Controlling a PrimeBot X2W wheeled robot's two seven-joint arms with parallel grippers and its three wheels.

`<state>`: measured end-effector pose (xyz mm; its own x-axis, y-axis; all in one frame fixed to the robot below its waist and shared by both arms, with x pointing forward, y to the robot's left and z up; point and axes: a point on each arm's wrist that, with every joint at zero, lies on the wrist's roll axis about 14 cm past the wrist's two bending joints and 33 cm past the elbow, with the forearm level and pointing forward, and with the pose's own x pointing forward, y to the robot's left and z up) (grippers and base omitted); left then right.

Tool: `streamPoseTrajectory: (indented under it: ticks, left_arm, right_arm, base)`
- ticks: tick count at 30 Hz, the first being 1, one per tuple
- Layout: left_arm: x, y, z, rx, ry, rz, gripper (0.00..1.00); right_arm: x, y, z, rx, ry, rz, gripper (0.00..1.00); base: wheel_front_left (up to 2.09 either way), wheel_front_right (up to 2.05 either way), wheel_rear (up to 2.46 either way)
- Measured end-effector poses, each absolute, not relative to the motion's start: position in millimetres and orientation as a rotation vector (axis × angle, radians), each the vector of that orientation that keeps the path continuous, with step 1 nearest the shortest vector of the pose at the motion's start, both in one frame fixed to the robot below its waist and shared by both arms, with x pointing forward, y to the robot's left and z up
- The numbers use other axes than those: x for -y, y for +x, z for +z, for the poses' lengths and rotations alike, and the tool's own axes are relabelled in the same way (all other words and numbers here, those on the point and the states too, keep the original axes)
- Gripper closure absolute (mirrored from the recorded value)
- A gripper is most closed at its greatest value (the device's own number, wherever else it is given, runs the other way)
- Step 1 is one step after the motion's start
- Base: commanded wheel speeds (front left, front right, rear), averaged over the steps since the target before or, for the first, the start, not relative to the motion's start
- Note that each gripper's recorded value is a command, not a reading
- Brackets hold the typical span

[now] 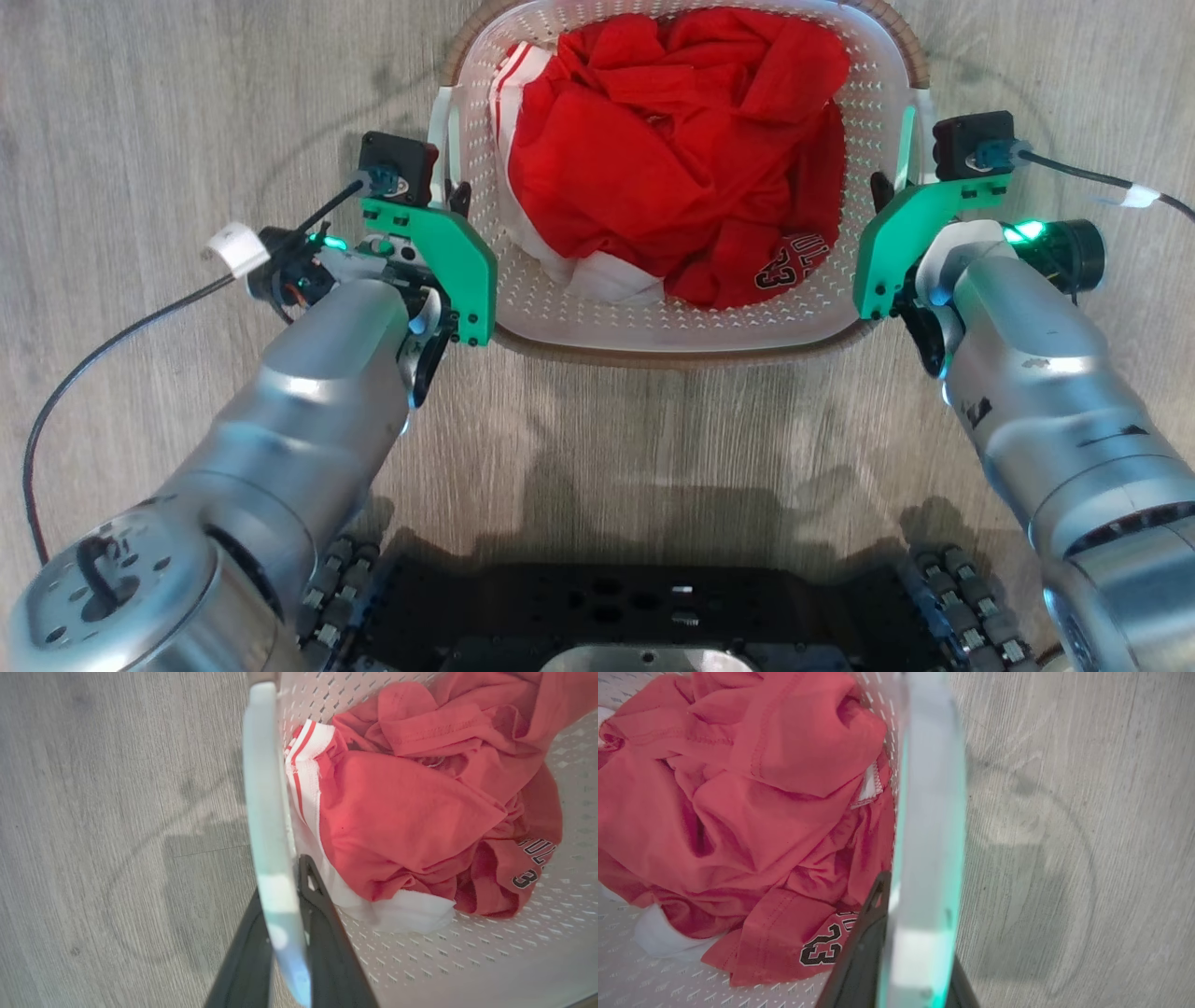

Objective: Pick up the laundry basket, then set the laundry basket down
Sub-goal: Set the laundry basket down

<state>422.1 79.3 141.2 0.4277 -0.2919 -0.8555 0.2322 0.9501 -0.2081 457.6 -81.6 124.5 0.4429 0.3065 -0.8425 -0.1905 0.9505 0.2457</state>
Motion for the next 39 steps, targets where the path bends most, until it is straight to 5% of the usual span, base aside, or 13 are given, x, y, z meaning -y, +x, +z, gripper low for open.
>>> streamPoseTrajectory:
  ticks: [4,7,8,9,10,11,12,26,39]
  left_arm:
    - [-79,423,141,-1.080,-0.057,-0.330,0.94]
    - [-80,425,142,-1.074,-0.046,-0.328,0.62]
    - [-81,426,142,-1.074,-0.042,-0.325,0.56]
    - [-83,426,142,-1.074,-0.042,-0.318,0.51]
    - [-84,426,142,-1.075,-0.041,-0.311,0.29]
    - [-85,427,142,-1.074,-0.042,-0.308,0.04]
    - [-84,427,143,-1.073,-0.044,-0.306,0.00]
    - [-88,448,173,-0.980,-0.040,-0.272,0.00]
    - [-87,494,247,-0.764,-0.126,-0.219,0.00]
  right_arm:
    - [82,456,124,-1.070,0.111,0.314,0.69]
    - [85,458,125,-1.063,0.108,0.311,0.45]
    - [85,458,125,-1.062,0.107,0.311,0.22]
    - [86,459,125,-1.061,0.104,0.309,0.09]
    - [87,459,126,-1.060,0.102,0.308,0.00]
    - [88,460,127,-1.058,0.100,0.307,0.00]
    - [89,460,127,-1.056,0.099,0.307,0.00]
    - [92,487,169,-0.910,0.073,0.312,0.00]
    - [98,534,262,-0.641,0.092,0.284,0.00]
  base:
    - [0.00,0.00,0.00]
    - [0.00,0.00,0.00]
    - [0.00,0.00,0.00]
    - [0.00,0.00,0.00]
    - [0.00,0.00,0.00]
    - [0.00,0.00,0.00]
    - [0.00,0.00,0.00]
    - [0.00,0.00,0.00]
    - [0.00,0.00,0.00]
